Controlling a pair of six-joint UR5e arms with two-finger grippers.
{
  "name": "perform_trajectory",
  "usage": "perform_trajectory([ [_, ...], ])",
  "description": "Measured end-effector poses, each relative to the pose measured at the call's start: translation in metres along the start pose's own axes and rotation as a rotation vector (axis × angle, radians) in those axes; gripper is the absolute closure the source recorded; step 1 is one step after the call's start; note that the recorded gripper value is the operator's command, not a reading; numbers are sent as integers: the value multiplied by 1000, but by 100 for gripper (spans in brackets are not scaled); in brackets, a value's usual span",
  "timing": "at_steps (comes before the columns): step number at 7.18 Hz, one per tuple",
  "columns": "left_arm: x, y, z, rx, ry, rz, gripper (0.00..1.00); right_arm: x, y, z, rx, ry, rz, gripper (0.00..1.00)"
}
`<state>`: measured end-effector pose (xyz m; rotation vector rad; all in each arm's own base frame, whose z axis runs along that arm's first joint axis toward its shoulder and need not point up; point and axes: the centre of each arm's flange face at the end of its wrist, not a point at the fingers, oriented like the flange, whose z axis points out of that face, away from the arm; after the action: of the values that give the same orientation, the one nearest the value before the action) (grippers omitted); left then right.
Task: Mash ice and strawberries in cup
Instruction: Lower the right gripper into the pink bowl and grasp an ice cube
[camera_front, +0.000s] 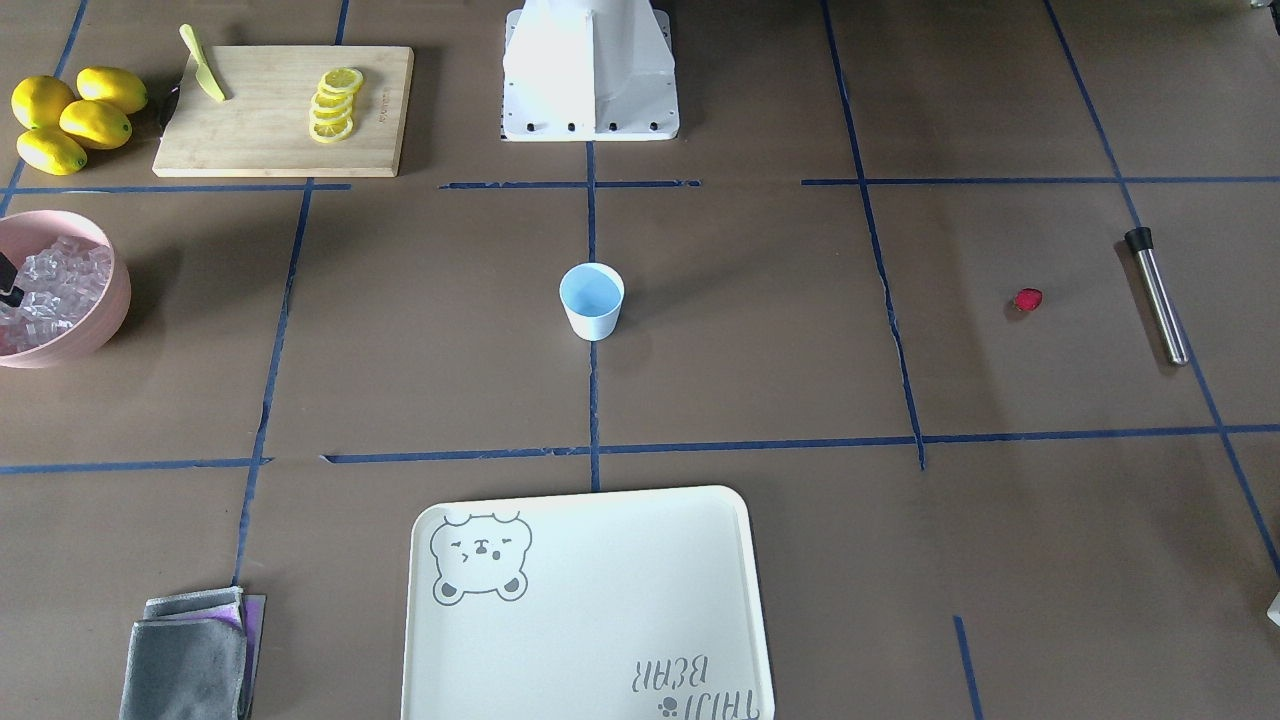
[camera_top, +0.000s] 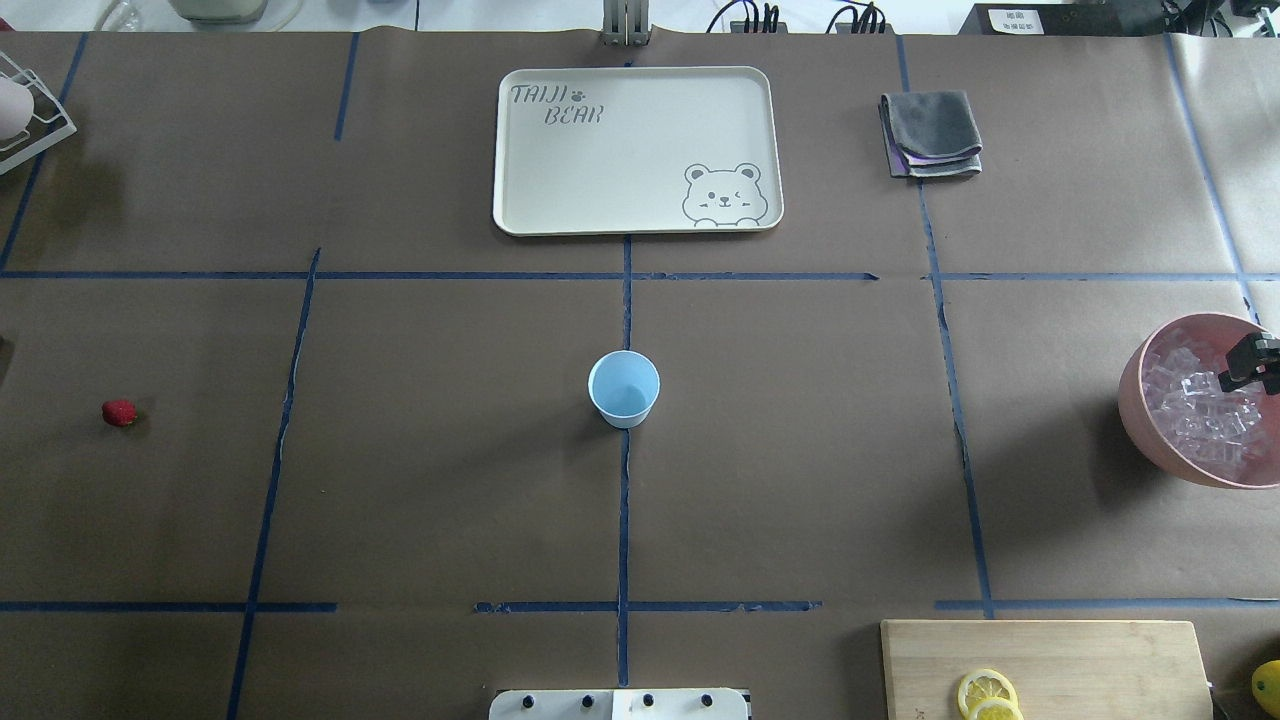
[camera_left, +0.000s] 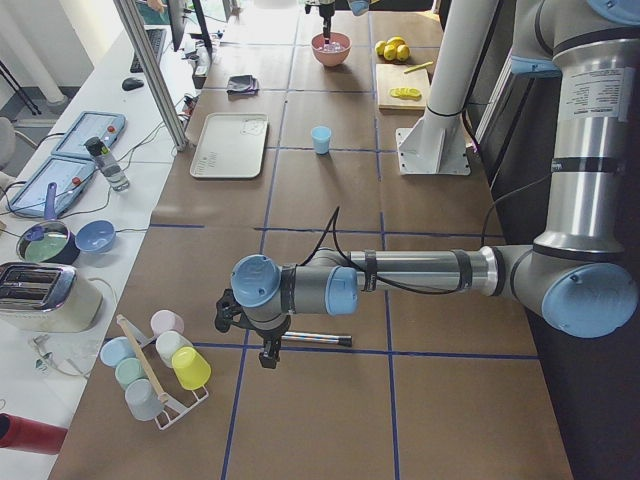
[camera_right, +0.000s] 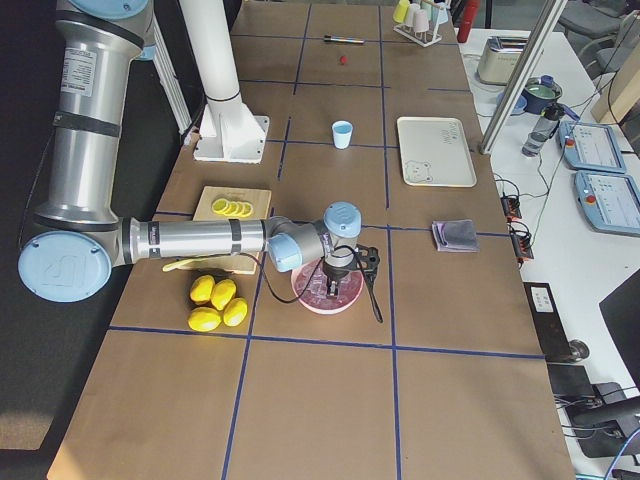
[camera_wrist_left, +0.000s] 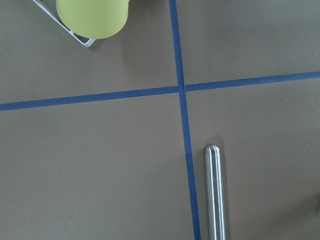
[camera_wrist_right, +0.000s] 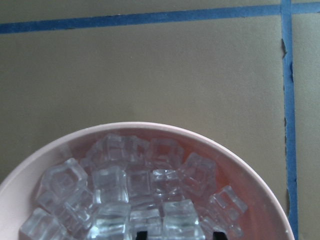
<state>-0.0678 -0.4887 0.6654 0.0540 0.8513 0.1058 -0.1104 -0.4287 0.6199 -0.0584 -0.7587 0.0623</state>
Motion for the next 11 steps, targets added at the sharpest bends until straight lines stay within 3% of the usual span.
perform_trajectory([
  [2, 0, 0, 0, 1, 0, 1, 0, -1, -2, 0, 2, -1, -3, 47],
  [3, 0, 0, 0, 1, 0, 0, 0, -1, -3, 0, 2, -1, -3, 56],
  [5, 0, 0, 0, 1, 0, 1, 0, -1, -3, 0, 3, 0, -4, 92],
  [6, 0, 0, 0, 1, 0, 1, 0, 0, -3, -1, 4, 1, -5, 99],
  [9, 1, 0, -1, 1, 1, 1, 0, 1, -5, -8, 34, 21, -8, 100],
  [11, 1, 0, -1, 2, 1, 2, 0, -1, 1, -31, 67, 5, -6, 100],
])
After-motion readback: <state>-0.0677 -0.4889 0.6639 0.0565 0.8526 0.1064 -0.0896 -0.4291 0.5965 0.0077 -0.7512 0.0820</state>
